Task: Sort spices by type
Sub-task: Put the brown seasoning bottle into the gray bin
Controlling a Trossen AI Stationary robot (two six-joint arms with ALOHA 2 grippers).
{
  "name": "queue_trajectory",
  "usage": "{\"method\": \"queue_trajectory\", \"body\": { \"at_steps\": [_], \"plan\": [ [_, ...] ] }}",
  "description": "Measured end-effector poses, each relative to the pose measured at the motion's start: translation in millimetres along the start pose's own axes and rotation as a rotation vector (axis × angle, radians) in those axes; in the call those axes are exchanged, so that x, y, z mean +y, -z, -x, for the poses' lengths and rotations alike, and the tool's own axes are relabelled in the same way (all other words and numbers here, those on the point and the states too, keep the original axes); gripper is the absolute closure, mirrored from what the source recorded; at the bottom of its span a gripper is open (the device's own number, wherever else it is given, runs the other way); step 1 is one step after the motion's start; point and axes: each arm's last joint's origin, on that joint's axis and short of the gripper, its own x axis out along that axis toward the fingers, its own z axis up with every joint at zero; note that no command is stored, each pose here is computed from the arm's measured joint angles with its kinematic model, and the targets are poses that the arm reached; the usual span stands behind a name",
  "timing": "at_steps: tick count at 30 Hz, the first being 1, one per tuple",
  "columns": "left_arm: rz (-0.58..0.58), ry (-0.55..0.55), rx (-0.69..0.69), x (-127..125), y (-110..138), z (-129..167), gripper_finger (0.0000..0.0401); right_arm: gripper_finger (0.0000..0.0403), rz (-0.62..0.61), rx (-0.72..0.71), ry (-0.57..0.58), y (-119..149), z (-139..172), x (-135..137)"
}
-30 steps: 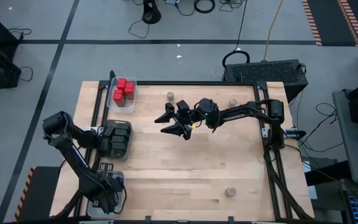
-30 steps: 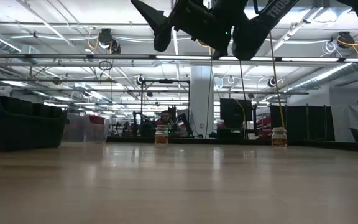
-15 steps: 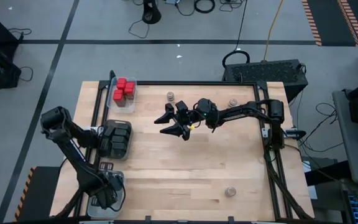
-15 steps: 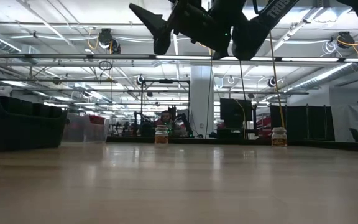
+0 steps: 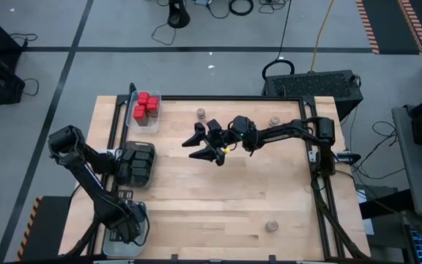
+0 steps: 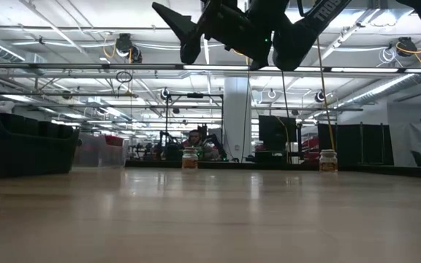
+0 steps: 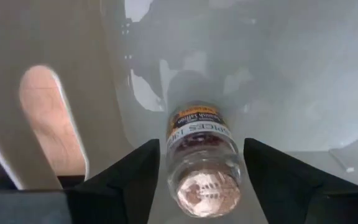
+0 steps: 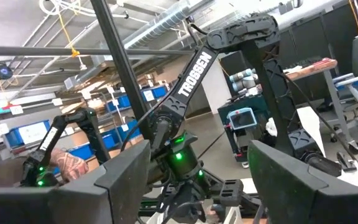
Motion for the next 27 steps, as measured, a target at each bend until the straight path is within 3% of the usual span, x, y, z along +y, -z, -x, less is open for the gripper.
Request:
{"method": "queue_trajectory", "body": {
  "at_steps": [8, 14, 22, 27],
  "plan": [
    [0.019, -0.019, 0.047, 5, -1, 3, 0.0146, 0.0149, 0.0, 0.001, -0.002, 0, 0, 0],
    [-0.01, -0.037, 0.023, 3, 2, 23, 0.0145, 0.0149, -0.011, 0.002, -0.002, 0, 0, 0],
    [0.075, 0.048, -0.138, 1, 9, 63, 0.0145, 0.0149, -0.04, 0.006, 0.001, 1, 0, 0],
    [0.061, 0.034, -0.432, -2, 14, 91, 0.0145, 0.0149, -0.166, 0.028, -0.001, -3, 1, 1]
  ]
}}
